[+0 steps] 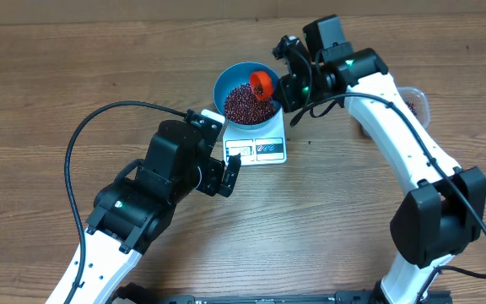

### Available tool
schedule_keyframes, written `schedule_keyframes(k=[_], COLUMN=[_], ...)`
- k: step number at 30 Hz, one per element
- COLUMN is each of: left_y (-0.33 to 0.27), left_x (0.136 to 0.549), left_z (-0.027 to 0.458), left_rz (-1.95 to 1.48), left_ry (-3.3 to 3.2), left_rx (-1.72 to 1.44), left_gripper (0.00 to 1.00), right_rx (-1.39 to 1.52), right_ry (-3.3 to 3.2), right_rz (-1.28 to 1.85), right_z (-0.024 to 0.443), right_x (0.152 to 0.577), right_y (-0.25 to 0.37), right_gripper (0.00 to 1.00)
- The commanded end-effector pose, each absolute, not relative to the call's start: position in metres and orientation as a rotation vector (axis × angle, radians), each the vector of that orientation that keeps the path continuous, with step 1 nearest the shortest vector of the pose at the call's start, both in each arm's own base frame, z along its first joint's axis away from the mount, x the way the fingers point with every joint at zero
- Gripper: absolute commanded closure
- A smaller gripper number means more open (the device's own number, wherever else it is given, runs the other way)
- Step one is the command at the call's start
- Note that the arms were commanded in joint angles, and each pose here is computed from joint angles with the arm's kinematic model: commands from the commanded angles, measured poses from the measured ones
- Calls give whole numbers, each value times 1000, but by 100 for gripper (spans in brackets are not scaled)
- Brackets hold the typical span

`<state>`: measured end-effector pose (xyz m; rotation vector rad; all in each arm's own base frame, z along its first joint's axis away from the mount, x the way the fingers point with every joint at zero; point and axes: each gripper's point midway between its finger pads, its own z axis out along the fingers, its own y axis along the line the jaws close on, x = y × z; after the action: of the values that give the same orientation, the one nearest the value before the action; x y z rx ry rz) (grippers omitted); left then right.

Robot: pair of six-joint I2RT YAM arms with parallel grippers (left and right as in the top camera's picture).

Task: Scoop item into bowl and weigh 150g on scale
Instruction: 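Tilt the scoop with the right gripper to pour beans into the bowl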

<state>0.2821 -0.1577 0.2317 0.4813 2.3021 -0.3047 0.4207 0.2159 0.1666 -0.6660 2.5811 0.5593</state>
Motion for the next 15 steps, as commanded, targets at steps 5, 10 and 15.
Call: schedule_keyframes(k=[5, 10, 15], left_y=[-154, -154, -154], left_x=[283, 283, 283], left_z=[229, 229, 229], left_rz=[-287, -287, -287], left_ry=[2306, 2306, 2306], left_rx=[479, 480, 479], left_gripper=[0, 1, 0], right_rx=[-636, -625, -657], right_ry=[2512, 2540, 2542], right_rz=[357, 315, 417], right_z=[194, 191, 194], right_x=[434, 432, 420], right_y=[202, 196, 211], right_gripper=[96, 96, 96])
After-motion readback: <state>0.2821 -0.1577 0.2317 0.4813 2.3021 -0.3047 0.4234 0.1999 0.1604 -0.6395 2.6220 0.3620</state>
